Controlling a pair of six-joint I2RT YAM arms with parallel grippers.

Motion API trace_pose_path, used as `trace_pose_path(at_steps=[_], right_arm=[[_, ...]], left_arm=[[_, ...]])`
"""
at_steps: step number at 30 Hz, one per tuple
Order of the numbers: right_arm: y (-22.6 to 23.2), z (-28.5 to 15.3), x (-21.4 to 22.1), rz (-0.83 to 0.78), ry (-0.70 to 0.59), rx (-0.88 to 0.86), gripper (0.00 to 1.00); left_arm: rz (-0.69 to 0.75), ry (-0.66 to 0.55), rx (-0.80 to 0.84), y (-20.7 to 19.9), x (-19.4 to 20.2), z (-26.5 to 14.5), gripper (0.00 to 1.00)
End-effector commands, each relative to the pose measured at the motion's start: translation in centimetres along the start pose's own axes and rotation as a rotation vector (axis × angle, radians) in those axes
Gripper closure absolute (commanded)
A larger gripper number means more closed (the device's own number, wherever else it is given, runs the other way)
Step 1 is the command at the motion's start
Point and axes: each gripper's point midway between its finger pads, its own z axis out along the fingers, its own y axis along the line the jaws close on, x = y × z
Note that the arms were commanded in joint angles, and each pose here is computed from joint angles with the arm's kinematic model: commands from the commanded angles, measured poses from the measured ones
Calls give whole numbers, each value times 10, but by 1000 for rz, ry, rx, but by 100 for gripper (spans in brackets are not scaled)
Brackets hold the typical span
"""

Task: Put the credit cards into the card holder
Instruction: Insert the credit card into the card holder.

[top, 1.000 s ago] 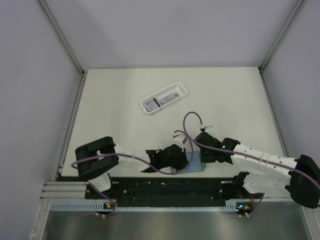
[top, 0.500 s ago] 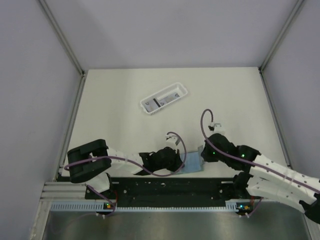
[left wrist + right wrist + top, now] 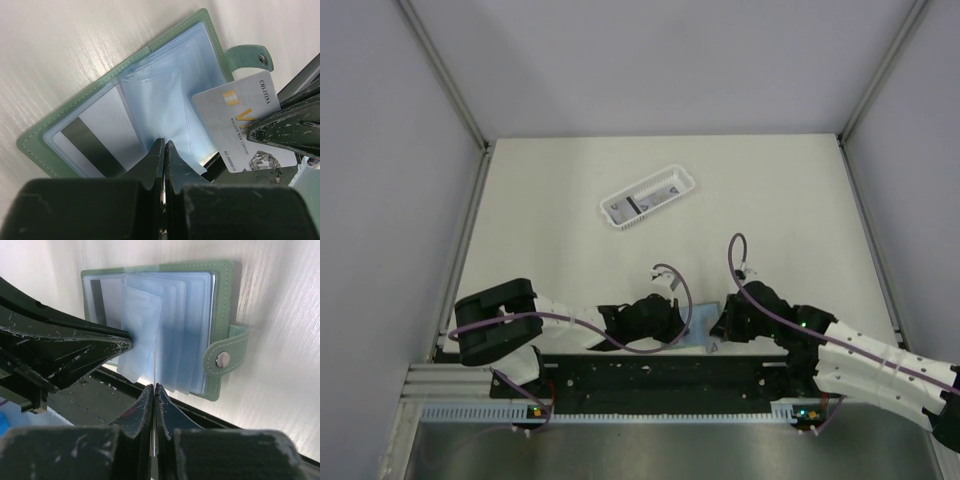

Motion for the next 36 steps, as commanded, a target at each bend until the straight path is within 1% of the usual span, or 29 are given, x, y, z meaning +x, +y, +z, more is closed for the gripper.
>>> trace_pose_path(at_steps=[1, 2, 10, 16, 19, 23, 27, 31, 36], right_arm=[[16, 0, -3, 83, -12, -63, 100], [12, 2, -5, 90, -29, -42, 100], [-8, 10, 3, 122, -5, 57, 100], [-10, 14, 4, 124, -5, 64, 100], [-5, 17, 3, 122, -21, 20, 100], [7, 18, -1, 123, -60, -84, 100], [7, 19, -2, 131, -97, -135, 100], [11, 18, -4, 135, -125, -187, 100], [18, 20, -5, 134, -127, -231, 100]], left_arm=[[15, 35, -75, 24, 14, -5, 100], [11, 32, -79, 25, 13, -4, 100], [9, 29, -82, 25, 12, -5, 100], [11, 30, -72, 23, 12, -6, 100], [10, 28, -55, 19, 11, -6, 100], [15, 22, -27, 13, 8, -7, 100], [18, 0, 7, 4, 1, -10, 100], [15, -55, 75, -14, -16, -20, 100], [32, -126, 142, -35, -38, -34, 100]])
